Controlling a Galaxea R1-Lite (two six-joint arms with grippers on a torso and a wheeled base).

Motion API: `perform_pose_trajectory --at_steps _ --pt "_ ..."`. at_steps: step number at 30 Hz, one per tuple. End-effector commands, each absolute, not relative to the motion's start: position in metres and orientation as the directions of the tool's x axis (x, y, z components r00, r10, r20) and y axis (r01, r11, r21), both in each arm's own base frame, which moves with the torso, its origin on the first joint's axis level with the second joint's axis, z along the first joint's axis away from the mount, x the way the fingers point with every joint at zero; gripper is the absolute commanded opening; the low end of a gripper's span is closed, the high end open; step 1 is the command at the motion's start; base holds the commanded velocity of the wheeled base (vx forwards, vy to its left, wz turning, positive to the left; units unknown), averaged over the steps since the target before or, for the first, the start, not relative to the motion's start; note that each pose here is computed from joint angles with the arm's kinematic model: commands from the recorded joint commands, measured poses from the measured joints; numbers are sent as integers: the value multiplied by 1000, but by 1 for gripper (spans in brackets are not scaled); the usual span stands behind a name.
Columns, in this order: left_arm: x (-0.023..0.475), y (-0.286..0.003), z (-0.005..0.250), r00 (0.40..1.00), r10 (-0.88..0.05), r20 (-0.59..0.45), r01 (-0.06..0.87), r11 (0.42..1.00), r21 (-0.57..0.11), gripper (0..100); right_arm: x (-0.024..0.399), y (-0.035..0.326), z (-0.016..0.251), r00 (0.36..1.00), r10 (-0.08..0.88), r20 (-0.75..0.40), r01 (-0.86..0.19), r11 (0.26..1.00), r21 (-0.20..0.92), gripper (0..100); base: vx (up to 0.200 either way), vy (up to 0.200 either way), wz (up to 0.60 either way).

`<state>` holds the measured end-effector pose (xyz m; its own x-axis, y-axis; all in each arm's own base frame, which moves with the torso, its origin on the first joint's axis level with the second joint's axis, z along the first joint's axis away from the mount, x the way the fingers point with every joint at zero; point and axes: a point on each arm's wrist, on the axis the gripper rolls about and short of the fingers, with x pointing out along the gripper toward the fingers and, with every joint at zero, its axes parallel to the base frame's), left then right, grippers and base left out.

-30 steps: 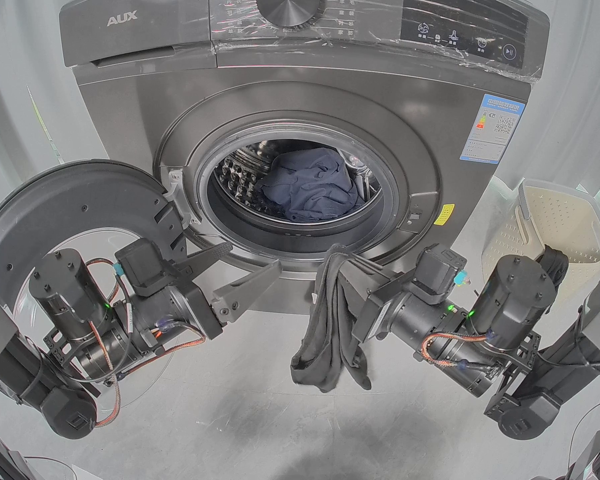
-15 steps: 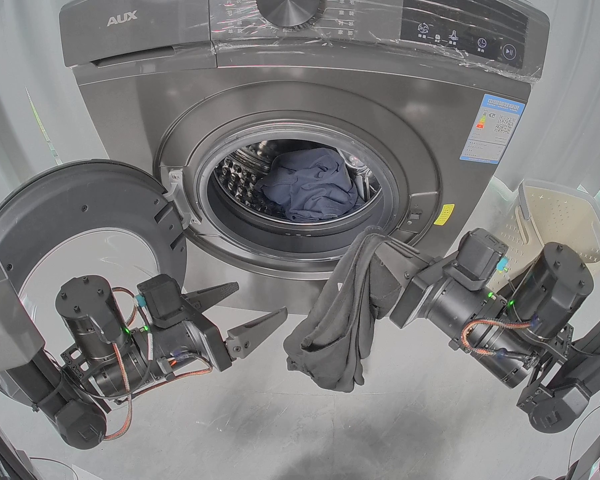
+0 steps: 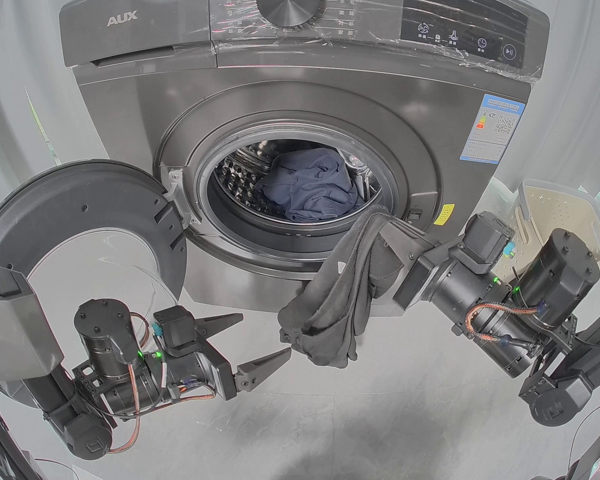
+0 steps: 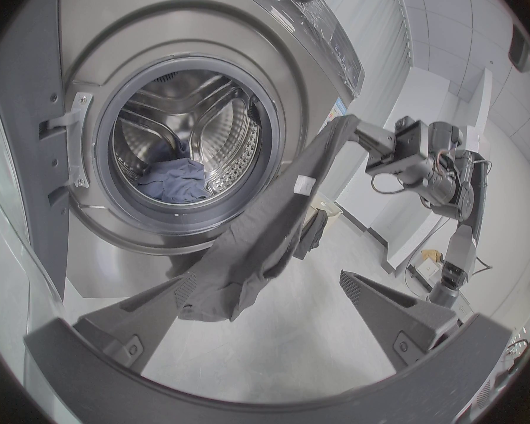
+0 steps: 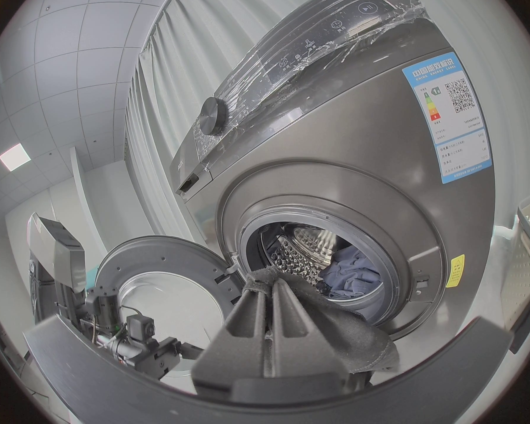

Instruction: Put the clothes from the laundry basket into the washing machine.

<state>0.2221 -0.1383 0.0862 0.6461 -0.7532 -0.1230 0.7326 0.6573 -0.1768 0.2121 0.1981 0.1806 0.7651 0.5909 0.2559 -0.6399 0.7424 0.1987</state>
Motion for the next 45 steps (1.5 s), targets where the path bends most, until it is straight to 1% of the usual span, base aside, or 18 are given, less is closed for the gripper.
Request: perform_pose_trajectory --at_steps 1,3,4,5,10,16,30,34,41,42,45 --pt "226 -143 65 627 -754 -196 733 657 -180 100 215 199 182 765 587 264 -639 743 199 0 0 0 0" --pt "227 -149 58 609 -762 -218 744 645 -175 100 215 200 183 765 587 267 -639 743 199 0 0 0 0" --pt "231 -158 50 591 -773 -232 758 630 -167 100 216 200 184 763 585 273 -640 742 200 0 0 0 0" --pt "234 -161 45 588 -773 -239 760 629 -164 100 216 201 183 764 586 270 -640 742 199 0 0 0 0" --pt "256 -174 33 590 -776 -224 764 626 -157 100 216 200 183 764 586 268 -640 742 199 0 0 0 0" --pt "274 -183 22 600 -772 -210 760 632 -151 100 215 201 183 761 590 270 -643 739 201 0 0 0 0" --pt "301 -201 8 607 -777 -167 766 628 -135 100 213 204 183 757 595 271 -649 733 203 0 0 0 0" --pt "312 -204 4 624 -768 -146 758 640 -126 100 213 204 184 754 597 273 -652 731 202 0 0 0 0" --pt "319 -210 7 630 -768 -115 759 640 -118 100 213 204 183 754 599 271 -653 730 202 0 0 0 0" --pt "319 -210 8 630 -768 -113 759 640 -118 0 213 204 183 754 599 271 -653 730 202 0 0 0 0" --pt "321 -212 8 638 -763 -105 755 646 -114 0 213 204 183 754 599 271 -653 730 202 0 0 0 0"
